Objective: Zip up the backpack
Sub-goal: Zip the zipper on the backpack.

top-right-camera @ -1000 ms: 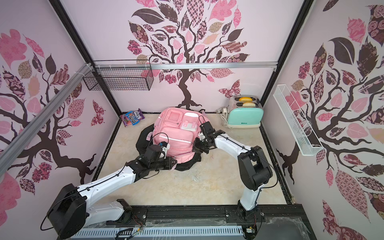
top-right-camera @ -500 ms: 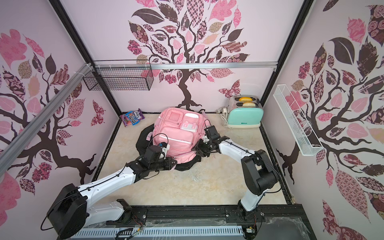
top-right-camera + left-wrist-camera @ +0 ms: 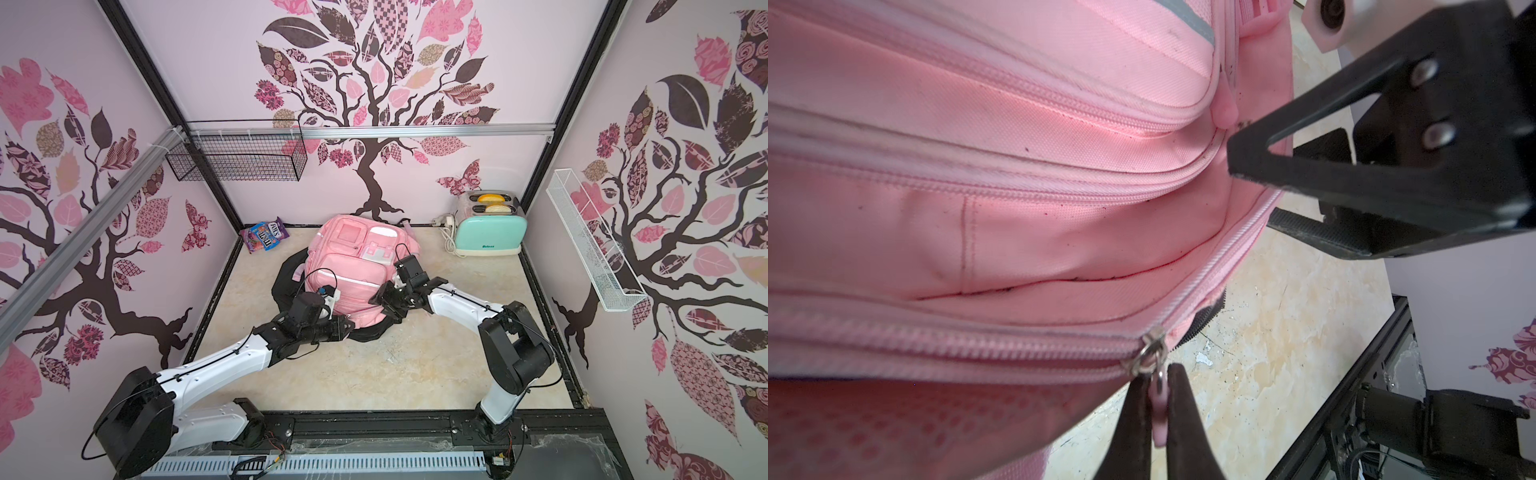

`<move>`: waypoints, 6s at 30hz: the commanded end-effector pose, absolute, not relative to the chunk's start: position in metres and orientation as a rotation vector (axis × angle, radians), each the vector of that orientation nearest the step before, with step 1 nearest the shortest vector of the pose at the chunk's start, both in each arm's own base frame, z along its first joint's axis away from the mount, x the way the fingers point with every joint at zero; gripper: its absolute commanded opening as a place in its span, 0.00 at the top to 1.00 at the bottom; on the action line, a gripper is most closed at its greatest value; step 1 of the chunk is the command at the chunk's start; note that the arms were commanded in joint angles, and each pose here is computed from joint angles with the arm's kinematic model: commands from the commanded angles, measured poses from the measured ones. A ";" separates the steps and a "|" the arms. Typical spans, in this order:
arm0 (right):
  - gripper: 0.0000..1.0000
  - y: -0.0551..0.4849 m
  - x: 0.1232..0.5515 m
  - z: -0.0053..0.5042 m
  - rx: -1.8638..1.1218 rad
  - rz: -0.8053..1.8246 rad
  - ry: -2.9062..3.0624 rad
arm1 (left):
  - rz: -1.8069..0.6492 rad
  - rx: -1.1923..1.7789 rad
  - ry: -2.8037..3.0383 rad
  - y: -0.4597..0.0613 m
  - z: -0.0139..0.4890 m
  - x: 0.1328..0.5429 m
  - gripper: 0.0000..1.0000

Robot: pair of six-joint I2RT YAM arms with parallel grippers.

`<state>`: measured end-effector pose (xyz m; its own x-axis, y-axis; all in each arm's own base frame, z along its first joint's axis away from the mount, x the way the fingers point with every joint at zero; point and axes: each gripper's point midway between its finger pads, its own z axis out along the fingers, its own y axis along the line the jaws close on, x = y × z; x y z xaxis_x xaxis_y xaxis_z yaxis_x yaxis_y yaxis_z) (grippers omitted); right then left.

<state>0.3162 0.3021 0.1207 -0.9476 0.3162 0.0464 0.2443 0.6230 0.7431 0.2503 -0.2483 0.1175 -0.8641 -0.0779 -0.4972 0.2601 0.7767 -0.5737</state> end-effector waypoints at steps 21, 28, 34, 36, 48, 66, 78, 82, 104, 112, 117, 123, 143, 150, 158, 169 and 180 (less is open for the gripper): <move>1.00 0.293 0.314 0.142 0.090 1.066 2.746 | -0.901 0.164 2.453 -0.251 0.124 0.246 1.00; 1.00 0.267 0.323 0.137 0.105 0.957 2.755 | -0.856 0.160 2.449 -0.244 0.127 0.247 1.00; 1.00 0.249 0.335 0.139 0.152 0.928 2.740 | -0.825 0.160 2.456 -0.239 0.126 0.247 1.00; 1.00 0.246 0.339 0.140 0.156 0.911 2.733 | -0.826 0.159 2.459 -0.240 0.125 0.247 1.00; 0.64 0.246 0.349 0.132 0.329 0.989 2.715 | -0.888 0.181 2.472 -0.250 0.117 0.245 1.00; 0.35 0.302 0.301 0.123 0.454 1.256 2.767 | -0.957 0.197 2.447 -0.258 0.119 0.243 1.00; 0.34 0.287 0.286 0.147 0.454 1.141 2.791 | -0.949 0.195 2.443 -0.256 0.119 0.243 1.00; 0.34 0.284 0.275 0.150 0.553 1.155 2.800 | -0.958 0.196 2.427 -0.256 0.125 0.243 1.00; 0.32 0.340 0.287 0.156 0.639 1.401 2.669 | -0.994 0.209 2.400 -0.251 0.134 0.232 1.00; 0.84 0.355 0.287 0.145 0.591 1.485 2.689 | -0.995 0.203 2.399 -0.250 0.132 0.230 1.00; 1.00 0.358 0.286 0.147 0.449 1.455 2.715 | -0.982 0.197 2.402 -0.249 0.131 0.232 1.00; 1.00 0.359 0.280 0.168 0.139 1.395 2.723 | -0.955 0.169 2.408 -0.247 0.130 0.237 1.00; 1.00 0.273 0.304 0.154 -0.015 0.985 2.804 | -0.909 0.152 2.433 -0.242 0.123 0.240 1.00; 1.00 0.242 0.320 0.137 0.065 0.770 2.834 | -0.883 0.157 2.442 -0.240 0.121 0.240 1.00; 1.00 0.195 0.337 0.142 0.298 0.564 2.731 | -0.859 0.187 2.446 -0.239 0.118 0.240 1.00; 0.64 0.246 0.319 0.141 0.428 1.026 2.746 | -0.860 0.212 2.455 -0.246 0.112 0.240 1.00; 0.30 0.290 0.281 0.125 0.498 1.202 2.854 | -0.898 0.215 2.448 -0.252 0.112 0.240 1.00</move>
<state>0.2980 0.2637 0.1219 -0.9404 0.3370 0.0459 0.2807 0.6927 0.6644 0.2410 -0.2499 0.1128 -0.8522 -0.0363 -0.5220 0.3083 0.7712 -0.5570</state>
